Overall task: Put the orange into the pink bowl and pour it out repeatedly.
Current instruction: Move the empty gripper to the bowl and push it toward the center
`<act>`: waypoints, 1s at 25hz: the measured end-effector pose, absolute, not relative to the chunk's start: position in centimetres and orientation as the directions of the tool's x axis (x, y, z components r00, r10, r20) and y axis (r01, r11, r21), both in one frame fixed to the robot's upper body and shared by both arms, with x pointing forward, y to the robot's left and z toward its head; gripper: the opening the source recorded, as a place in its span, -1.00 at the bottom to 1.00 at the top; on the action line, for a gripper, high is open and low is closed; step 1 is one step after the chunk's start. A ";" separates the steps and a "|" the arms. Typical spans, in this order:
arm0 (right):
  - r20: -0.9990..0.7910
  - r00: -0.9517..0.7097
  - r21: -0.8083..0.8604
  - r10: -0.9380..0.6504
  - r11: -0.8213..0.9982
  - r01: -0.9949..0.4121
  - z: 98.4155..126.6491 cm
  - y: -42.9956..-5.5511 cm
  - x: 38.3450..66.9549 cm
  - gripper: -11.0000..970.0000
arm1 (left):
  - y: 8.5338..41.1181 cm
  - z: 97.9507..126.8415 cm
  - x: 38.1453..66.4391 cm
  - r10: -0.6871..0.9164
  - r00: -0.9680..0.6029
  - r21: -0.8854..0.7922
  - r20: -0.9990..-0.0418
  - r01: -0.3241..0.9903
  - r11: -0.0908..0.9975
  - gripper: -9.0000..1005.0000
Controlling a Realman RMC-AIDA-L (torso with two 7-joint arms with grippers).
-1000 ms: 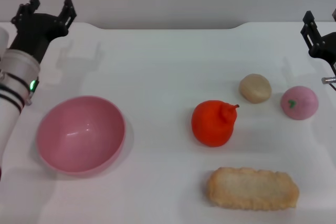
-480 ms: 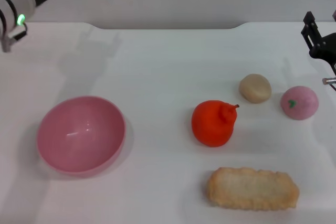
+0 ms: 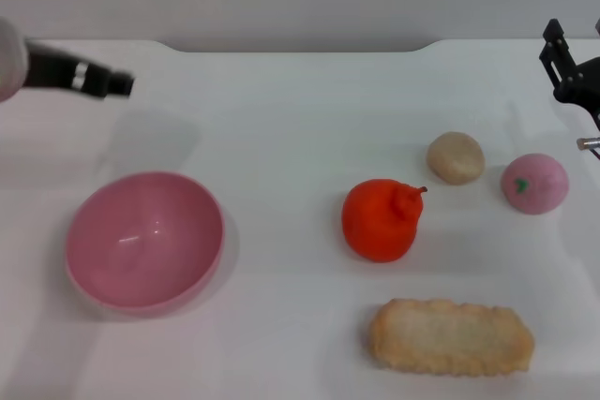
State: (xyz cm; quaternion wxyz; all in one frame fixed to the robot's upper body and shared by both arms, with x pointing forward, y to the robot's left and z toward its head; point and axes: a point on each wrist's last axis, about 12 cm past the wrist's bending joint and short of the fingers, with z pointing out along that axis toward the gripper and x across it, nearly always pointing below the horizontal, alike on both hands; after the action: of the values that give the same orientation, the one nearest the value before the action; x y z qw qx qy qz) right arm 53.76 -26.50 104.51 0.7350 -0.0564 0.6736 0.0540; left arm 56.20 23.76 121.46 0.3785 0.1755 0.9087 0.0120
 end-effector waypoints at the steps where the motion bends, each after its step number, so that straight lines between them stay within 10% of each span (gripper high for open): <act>1: -0.996 0.087 -0.011 0.003 0.988 -0.156 104.5 -26.5 53.8 0.27 | 23.8 121.5 56.2 0.328 -0.652 0.155 -0.684 0.310 0.938 0.53; 8: -0.996 0.087 -0.017 -0.003 0.988 -0.156 104.5 -26.6 53.8 0.27 | 22.9 120.1 54.4 0.348 -0.818 0.220 -0.459 0.275 0.936 0.53; 25: -0.996 0.090 -0.025 -0.011 0.987 -0.161 104.5 -26.6 53.7 0.26 | 21.1 116.2 54.7 0.331 -0.868 0.156 -0.370 0.294 0.943 0.52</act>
State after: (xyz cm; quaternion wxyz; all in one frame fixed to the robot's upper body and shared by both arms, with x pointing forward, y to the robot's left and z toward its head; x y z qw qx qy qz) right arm 53.70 -26.61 104.45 0.7354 -0.0636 0.6727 0.0510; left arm 54.74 21.13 116.18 0.1996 0.1619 0.9653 0.0473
